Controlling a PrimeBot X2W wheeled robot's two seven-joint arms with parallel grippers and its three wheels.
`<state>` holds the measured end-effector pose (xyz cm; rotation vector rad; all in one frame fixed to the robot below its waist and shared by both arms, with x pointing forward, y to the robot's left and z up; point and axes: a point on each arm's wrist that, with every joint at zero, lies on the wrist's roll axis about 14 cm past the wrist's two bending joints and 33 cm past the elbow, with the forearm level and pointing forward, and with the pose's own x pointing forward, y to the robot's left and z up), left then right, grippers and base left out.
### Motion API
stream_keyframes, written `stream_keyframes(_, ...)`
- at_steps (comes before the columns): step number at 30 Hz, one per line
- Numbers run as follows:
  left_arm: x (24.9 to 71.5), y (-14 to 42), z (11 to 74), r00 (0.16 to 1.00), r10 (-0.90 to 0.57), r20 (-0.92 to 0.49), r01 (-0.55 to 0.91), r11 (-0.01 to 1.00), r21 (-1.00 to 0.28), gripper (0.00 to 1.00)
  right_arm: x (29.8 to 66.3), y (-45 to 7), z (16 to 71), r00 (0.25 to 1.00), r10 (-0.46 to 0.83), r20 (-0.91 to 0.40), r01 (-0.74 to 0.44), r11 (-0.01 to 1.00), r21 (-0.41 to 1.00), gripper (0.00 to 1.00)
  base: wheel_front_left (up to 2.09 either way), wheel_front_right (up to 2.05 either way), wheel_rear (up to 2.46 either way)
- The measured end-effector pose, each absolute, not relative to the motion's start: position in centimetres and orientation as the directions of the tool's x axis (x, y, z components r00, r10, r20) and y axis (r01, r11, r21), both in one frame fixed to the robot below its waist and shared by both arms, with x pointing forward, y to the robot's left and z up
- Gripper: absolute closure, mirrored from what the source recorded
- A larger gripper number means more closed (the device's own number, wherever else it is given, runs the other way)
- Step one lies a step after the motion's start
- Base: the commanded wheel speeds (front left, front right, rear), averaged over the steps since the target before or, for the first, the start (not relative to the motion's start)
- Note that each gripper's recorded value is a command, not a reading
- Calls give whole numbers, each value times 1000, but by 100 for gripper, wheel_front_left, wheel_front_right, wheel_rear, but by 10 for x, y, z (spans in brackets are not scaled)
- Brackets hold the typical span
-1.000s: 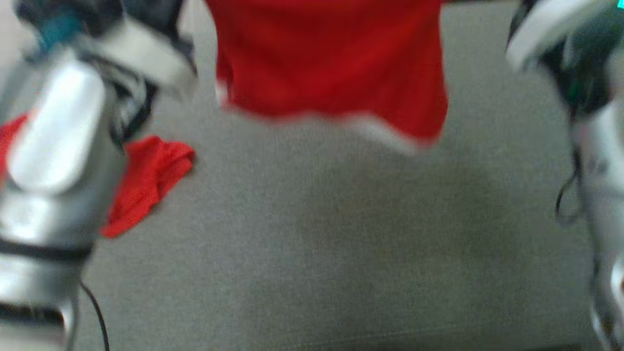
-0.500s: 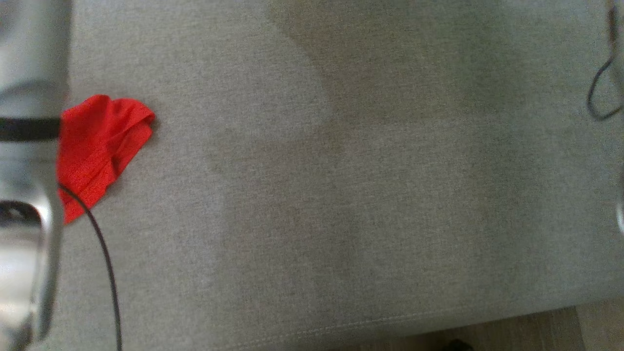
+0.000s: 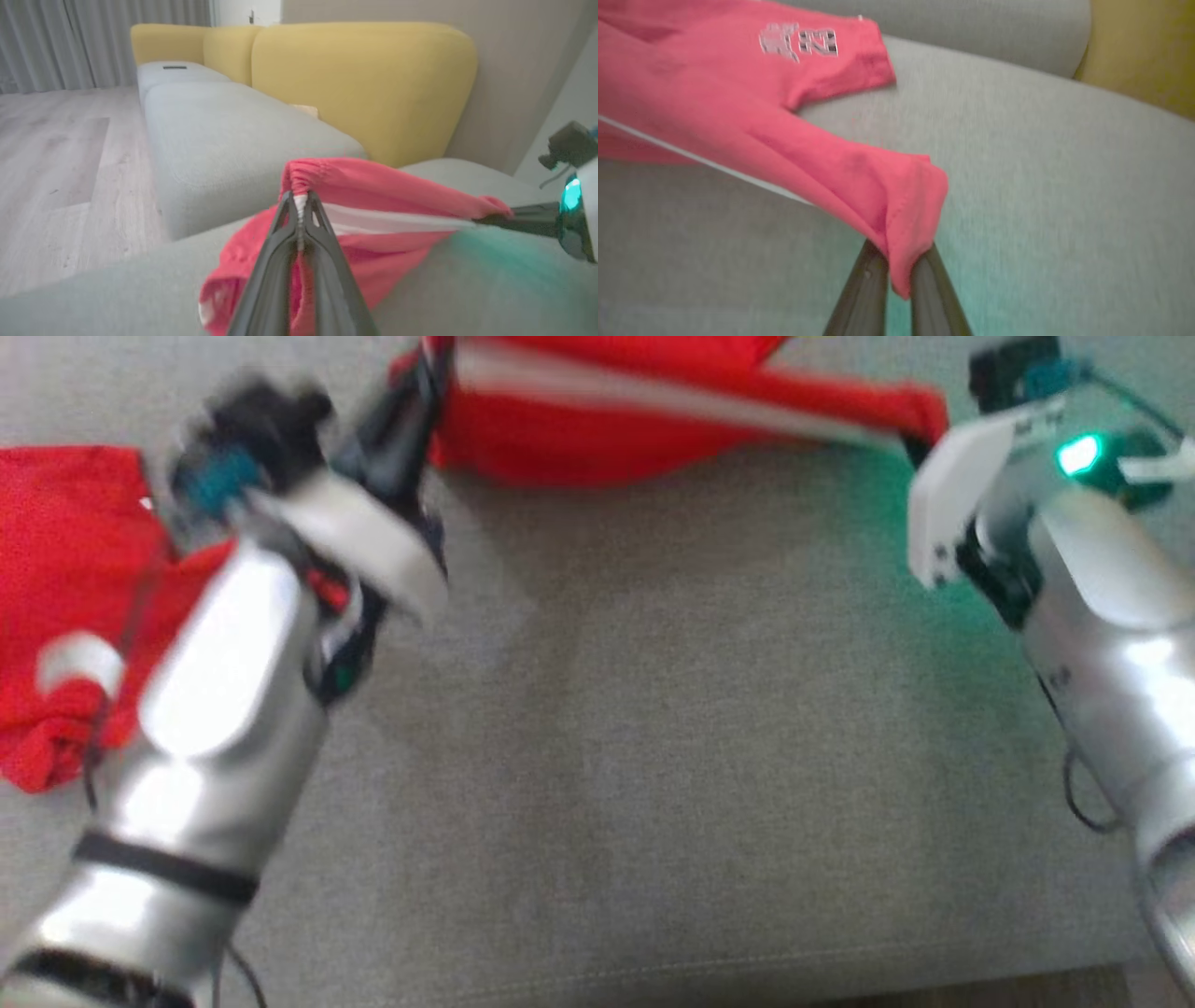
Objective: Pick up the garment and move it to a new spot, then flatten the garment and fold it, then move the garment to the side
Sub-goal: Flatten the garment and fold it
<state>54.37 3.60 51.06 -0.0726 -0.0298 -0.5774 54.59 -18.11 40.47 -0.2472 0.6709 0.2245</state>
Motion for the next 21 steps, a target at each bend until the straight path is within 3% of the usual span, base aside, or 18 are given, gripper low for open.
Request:
stream_keyframes(6,481,38,468,791,-607,-81,607,794,-32,100,503,-201,399,658,143,-739,-331,937,-113,100,0,0,0)
stream_keyframes(21,396,33,476,757,-649,-75,648,761,-38,100,415,-222,425,526,204,-825,-432,900,-53,100,0,0,0)
